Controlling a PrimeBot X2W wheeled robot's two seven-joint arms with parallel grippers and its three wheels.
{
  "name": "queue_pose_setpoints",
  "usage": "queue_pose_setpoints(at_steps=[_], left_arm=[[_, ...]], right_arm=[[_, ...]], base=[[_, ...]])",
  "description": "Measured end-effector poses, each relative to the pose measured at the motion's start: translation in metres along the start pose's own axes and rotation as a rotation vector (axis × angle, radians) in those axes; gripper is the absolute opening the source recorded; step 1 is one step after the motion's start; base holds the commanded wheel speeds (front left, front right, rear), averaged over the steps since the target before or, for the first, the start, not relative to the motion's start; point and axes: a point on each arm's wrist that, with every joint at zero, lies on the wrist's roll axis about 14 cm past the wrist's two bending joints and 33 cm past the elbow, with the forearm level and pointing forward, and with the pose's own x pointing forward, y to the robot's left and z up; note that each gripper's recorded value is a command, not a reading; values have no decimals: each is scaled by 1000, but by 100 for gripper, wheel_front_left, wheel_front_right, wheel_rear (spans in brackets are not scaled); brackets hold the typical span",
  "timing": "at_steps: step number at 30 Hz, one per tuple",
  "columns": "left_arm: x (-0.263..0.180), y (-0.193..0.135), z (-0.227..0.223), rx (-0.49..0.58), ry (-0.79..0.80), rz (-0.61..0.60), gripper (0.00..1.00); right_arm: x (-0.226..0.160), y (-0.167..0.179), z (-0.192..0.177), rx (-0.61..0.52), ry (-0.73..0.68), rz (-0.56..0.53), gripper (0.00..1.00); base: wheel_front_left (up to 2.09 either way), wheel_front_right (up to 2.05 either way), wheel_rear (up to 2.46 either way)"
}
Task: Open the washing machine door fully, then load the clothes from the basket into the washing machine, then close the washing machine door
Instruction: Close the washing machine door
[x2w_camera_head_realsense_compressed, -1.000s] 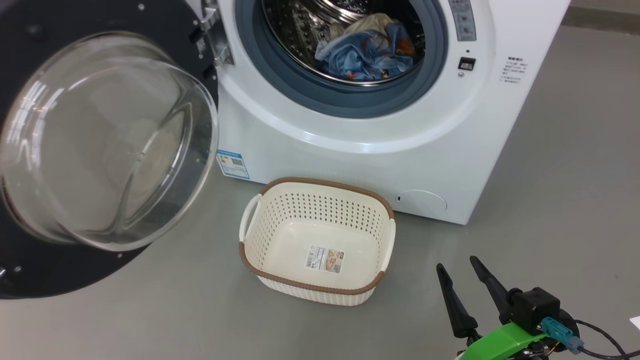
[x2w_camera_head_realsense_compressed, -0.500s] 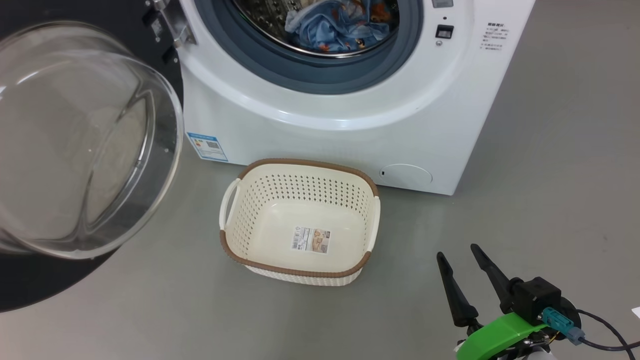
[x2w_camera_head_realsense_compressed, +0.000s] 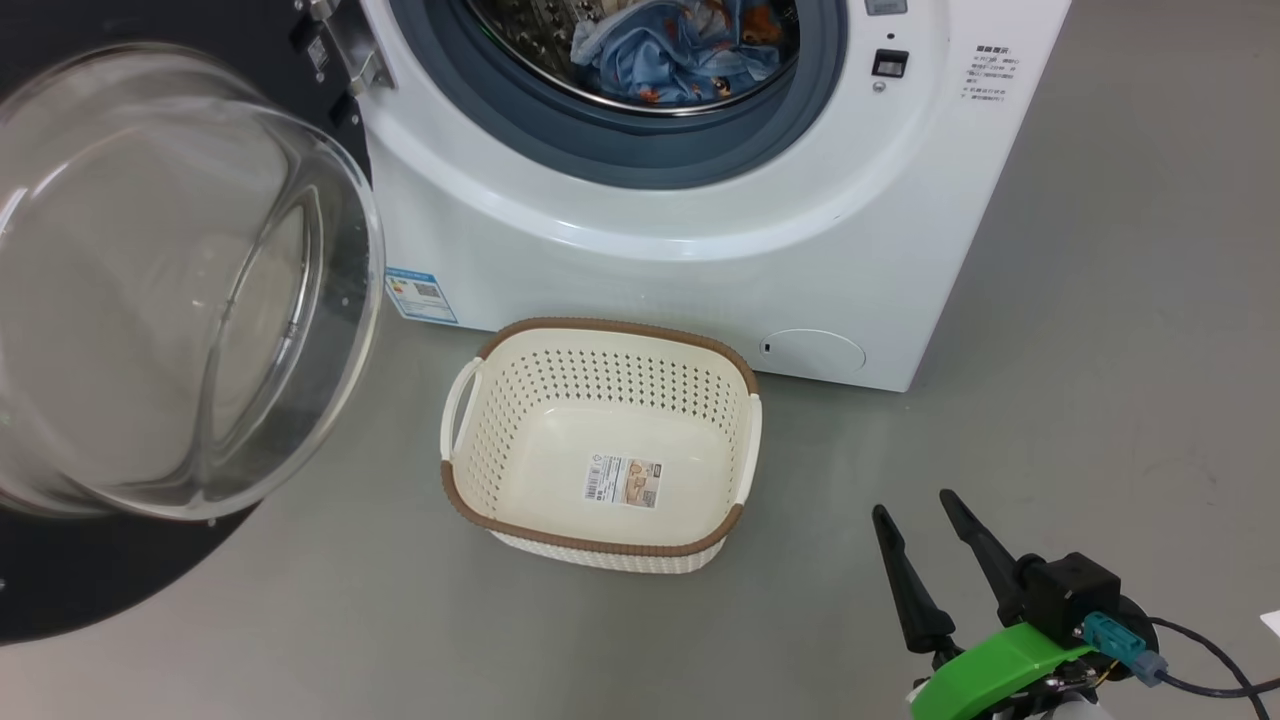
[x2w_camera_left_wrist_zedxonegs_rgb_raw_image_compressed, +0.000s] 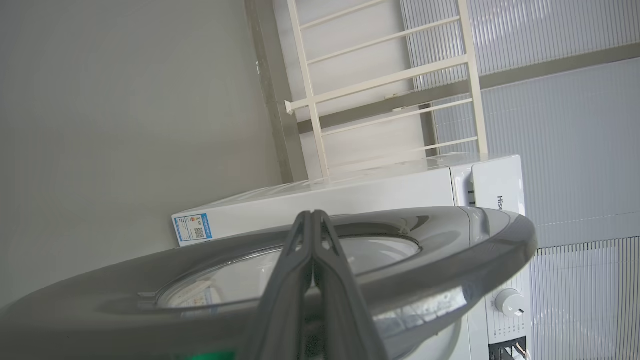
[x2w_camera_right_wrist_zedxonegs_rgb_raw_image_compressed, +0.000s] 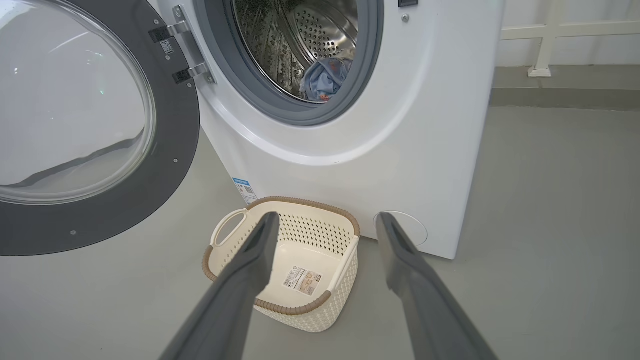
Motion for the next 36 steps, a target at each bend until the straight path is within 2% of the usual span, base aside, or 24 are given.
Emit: queue_pose_setpoints(at_steps=[7, 19, 28, 36], left_arm=[[-8, -1, -25, 19, 163, -20, 0], [-37, -15, -90, -12, 472, -179, 0], [-53, -28, -141, -41, 606, -301, 0], [-61, -41, -201, -34, 755, -378, 0]], right_arm=[[3, 1, 7, 1, -18, 2, 100], [-4, 1, 18, 17, -44, -10, 100], [-12, -2, 25, 30, -62, -26, 100], [-29, -19, 23, 37, -59, -88, 100]], base=[[0, 0, 0], [0, 0, 0], [0, 0, 0], [0, 0, 0]])
